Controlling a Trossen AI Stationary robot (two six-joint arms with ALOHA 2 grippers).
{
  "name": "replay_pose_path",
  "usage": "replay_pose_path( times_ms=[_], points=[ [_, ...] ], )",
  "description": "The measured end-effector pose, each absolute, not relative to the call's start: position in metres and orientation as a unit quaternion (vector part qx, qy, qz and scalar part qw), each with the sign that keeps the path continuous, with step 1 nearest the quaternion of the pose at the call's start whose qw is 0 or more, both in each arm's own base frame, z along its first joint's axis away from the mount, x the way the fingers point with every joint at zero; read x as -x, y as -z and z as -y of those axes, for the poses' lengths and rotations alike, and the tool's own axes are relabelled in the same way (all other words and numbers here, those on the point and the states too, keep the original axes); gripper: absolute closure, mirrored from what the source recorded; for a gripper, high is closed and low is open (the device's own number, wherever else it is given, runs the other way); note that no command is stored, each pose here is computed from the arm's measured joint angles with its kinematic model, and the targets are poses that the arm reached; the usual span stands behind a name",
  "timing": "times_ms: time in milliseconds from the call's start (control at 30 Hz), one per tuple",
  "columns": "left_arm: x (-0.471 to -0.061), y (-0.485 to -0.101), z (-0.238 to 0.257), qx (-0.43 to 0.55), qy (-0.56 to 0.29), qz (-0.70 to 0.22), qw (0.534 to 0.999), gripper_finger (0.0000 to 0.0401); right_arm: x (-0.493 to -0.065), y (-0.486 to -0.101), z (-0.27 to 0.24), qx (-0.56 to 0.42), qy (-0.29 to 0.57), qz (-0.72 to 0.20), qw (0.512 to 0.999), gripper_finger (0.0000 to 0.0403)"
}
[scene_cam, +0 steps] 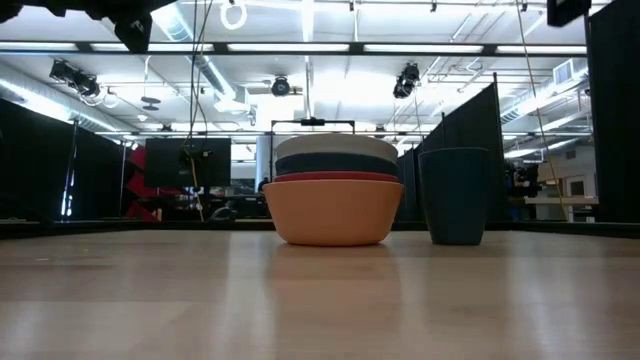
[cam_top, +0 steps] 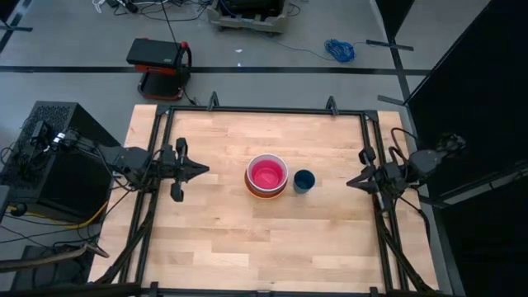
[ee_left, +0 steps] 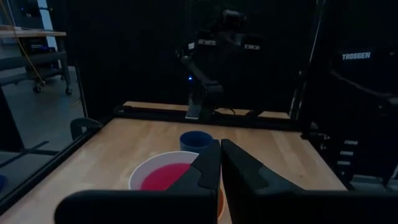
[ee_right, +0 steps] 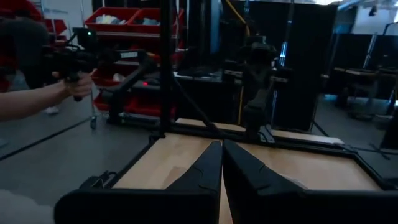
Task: Nest bowls inside each other
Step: Return to Home Position
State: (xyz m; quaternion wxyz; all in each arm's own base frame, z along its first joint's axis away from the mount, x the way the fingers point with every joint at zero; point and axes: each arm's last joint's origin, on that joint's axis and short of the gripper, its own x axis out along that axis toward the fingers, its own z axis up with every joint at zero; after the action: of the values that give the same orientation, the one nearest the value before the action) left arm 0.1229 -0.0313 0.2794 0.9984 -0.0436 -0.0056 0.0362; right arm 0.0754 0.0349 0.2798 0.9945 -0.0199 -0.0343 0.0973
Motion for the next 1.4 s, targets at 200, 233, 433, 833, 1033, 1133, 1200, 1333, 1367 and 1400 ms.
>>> replay_pose_path(
  times_ms=[200, 233, 433, 833, 1033, 1133, 1200, 1333, 1367, 1400],
  points=[
    [-0.123, -0.279, 0.031, 0.044, -0.036, 0.005, 0.998, 0.0401, -0.067, -0.257, -0.028, -0.002, -0.074, 0.061, 0.995, 0.0403],
    [-0.123, -0.279, 0.031, 0.044, -0.036, 0.005, 0.998, 0.0401, -0.065, -0.255, -0.027, -0.005, -0.073, 0.068, 0.995, 0.0403],
    [-0.123, -0.278, 0.031, 0.043, -0.036, 0.005, 0.998, 0.0401, -0.065, -0.244, -0.026, -0.007, -0.059, 0.071, 0.996, 0.0403],
    [-0.126, -0.258, 0.033, 0.034, -0.031, 0.005, 0.999, 0.0401, -0.075, -0.218, -0.032, -0.023, -0.057, 0.067, 0.996, 0.0403],
    [-0.127, -0.244, 0.034, 0.040, -0.022, 0.024, 0.999, 0.0401, -0.082, -0.197, -0.036, -0.037, -0.056, 0.074, 0.995, 0.0403],
    [-0.128, -0.237, 0.034, 0.045, -0.020, 0.026, 0.998, 0.0401, -0.085, -0.188, -0.037, -0.042, -0.052, 0.078, 0.995, 0.0403],
    [-0.128, -0.233, 0.034, 0.052, -0.020, 0.026, 0.998, 0.0401, -0.086, -0.184, -0.038, -0.044, -0.052, 0.081, 0.994, 0.0403],
    [-0.128, -0.222, 0.034, 0.065, -0.015, 0.032, 0.997, 0.0401, -0.086, -0.183, -0.038, -0.047, -0.052, 0.080, 0.994, 0.0403],
    [-0.127, -0.219, 0.034, 0.067, -0.015, 0.034, 0.997, 0.0401, -0.086, -0.183, -0.038, -0.046, -0.052, 0.080, 0.994, 0.0403],
    [-0.127, -0.217, 0.034, 0.068, -0.014, 0.038, 0.997, 0.0401, -0.086, -0.183, -0.038, -0.046, -0.052, 0.080, 0.994, 0.0403]
  ],
)
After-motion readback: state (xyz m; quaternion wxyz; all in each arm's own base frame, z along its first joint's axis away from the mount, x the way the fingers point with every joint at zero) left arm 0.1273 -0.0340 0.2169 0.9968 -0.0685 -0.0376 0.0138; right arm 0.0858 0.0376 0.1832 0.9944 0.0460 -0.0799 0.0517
